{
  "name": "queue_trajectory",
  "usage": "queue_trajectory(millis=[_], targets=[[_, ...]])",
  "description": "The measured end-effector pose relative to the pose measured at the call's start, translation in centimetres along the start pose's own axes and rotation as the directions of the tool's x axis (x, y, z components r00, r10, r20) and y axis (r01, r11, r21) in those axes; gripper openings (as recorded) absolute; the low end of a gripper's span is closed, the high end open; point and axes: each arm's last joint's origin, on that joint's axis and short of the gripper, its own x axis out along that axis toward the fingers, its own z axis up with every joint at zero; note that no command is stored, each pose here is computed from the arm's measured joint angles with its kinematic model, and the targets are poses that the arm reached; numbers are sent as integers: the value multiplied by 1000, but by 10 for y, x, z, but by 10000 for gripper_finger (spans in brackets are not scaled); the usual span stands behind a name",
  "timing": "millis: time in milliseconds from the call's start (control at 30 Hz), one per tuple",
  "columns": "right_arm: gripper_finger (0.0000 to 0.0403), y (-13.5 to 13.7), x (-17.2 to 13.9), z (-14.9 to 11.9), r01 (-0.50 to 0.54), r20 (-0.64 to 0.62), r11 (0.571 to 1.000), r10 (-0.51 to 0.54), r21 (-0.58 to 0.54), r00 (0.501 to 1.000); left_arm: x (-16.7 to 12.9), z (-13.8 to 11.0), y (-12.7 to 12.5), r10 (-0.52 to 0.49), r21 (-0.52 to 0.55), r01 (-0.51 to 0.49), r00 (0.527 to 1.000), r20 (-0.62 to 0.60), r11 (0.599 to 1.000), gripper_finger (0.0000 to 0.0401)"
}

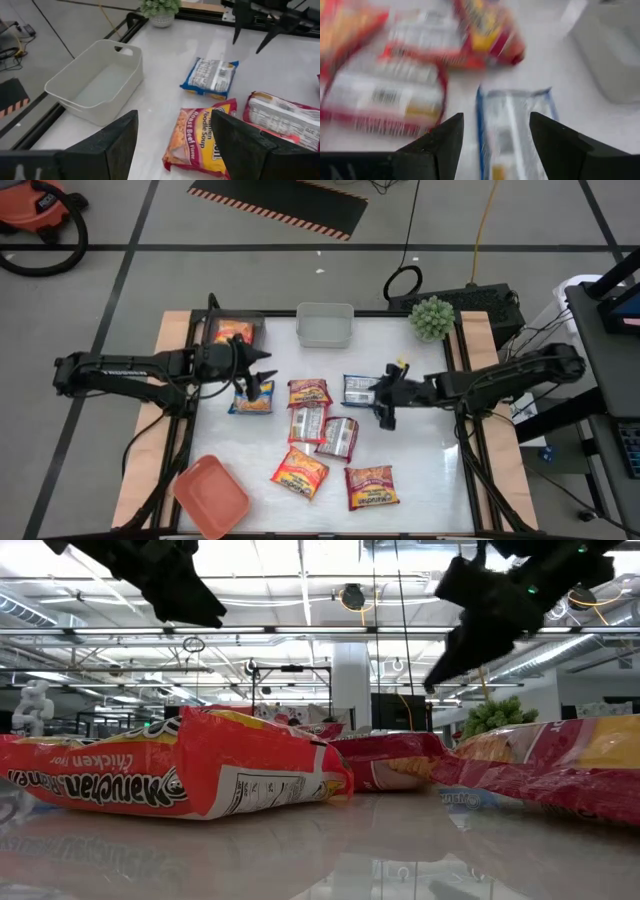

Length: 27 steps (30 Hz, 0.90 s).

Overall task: Sort Maruchan noodles
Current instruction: Put the right blue noodle pack into the gray bin

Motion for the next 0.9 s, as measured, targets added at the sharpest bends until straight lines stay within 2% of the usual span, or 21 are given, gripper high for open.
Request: queue_trajectory(millis=[67,233,433,667,900], targets=[[219,5,0,-6,-14,-49,999,13,-33,999,0,0,-1,-6,3,6,1000,0,1000,255],[219,10,-4,-17,-11,-154,1000,13,13,988,-1,1,-3,-17,4,17,1000,14,1000,255],[208,6,-6,-32,89,-262,995,-72,50,962,-1,7,-4,-23,-8,24,997,77,1000,255],[192,6,3,-56,89,-256,993,-66,82,964,-2,13,-4,-27,4,26,991,129,1000,255],[191,3,13,-77,67,-174,991,-46,116,984,-2,13,-4,-27,43,21,991,134,999,255]])
